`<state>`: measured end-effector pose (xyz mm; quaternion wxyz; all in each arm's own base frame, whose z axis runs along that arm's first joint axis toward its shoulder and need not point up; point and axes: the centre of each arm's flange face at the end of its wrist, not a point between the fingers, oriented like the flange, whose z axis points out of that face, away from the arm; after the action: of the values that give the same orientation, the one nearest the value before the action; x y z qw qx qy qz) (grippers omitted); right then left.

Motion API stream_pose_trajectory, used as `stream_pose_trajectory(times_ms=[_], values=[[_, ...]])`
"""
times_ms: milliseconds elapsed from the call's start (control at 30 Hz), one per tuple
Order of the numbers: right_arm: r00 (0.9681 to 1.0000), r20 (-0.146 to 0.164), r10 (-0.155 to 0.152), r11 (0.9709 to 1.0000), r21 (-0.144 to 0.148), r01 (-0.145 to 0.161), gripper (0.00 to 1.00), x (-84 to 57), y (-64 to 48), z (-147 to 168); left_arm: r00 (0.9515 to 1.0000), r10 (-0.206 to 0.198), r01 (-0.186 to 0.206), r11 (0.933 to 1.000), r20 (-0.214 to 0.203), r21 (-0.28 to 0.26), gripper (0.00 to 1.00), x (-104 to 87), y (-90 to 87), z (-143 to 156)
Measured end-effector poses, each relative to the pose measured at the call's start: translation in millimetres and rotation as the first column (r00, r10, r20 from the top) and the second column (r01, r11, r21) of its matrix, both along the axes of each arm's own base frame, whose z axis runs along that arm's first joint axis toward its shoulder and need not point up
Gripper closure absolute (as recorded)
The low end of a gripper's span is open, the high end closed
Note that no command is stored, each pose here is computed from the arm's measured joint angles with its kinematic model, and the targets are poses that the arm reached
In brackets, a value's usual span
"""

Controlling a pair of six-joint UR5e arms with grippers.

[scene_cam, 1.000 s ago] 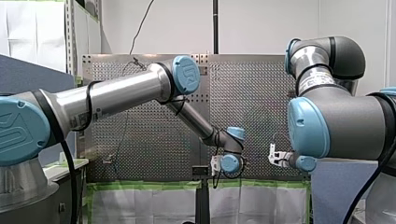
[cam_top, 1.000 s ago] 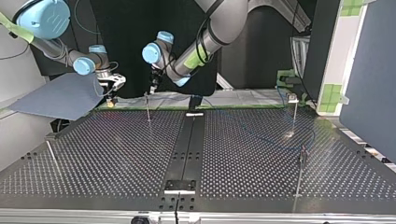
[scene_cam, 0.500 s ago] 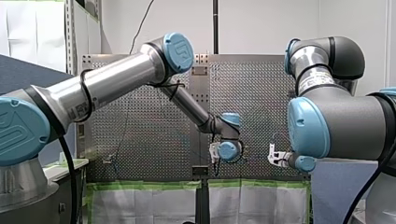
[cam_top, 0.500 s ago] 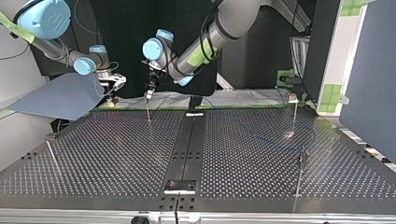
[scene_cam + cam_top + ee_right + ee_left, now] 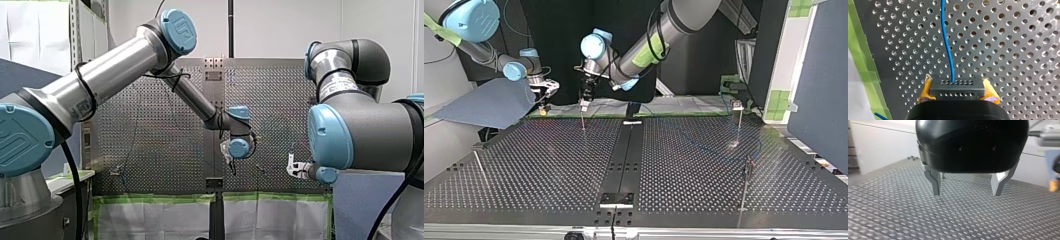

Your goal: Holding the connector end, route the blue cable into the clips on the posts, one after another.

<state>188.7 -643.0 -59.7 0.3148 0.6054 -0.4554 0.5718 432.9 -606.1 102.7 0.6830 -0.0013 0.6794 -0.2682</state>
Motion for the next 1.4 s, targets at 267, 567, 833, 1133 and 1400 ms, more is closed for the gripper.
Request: stream_pose_trajectory(times_ms=[267,567,833,1133,1400], values=[[1.0000,0.001,0.002,1.0000,0.001,-0.002,1.00,1.6,0.5,0,0.9996,0.008,-0.007,0.9993,0.026,-0.037,0.00,-12.2,16.6,31],[1.0000,0.002,0.004,1.0000,0.001,-0.004,1.00,2.9,0.7,0,0.9993,0.013,-0.013,0.9999,0.035,0.005,0.00,-30.8,38.6,57],[1.0000,0.003,0.006,1.0000,0.001,-0.006,1.00,4.4,1.2,0,0.9986,0.016,-0.020,0.9971,0.051,0.074,0.00,-49.8,58.9,77],[1.0000,0.003,0.009,1.0000,0.002,-0.009,1.00,6.2,2.1,0,0.9978,0.018,-0.025,0.9943,0.064,0.104,0.00,-71.6,82.8,99],[0.9999,0.002,0.013,0.9999,0.001,-0.013,1.00,8.3,2.6,0,0.9979,0.018,-0.024,0.9946,0.062,0.101,0.00,-92.1,105.0,115]])
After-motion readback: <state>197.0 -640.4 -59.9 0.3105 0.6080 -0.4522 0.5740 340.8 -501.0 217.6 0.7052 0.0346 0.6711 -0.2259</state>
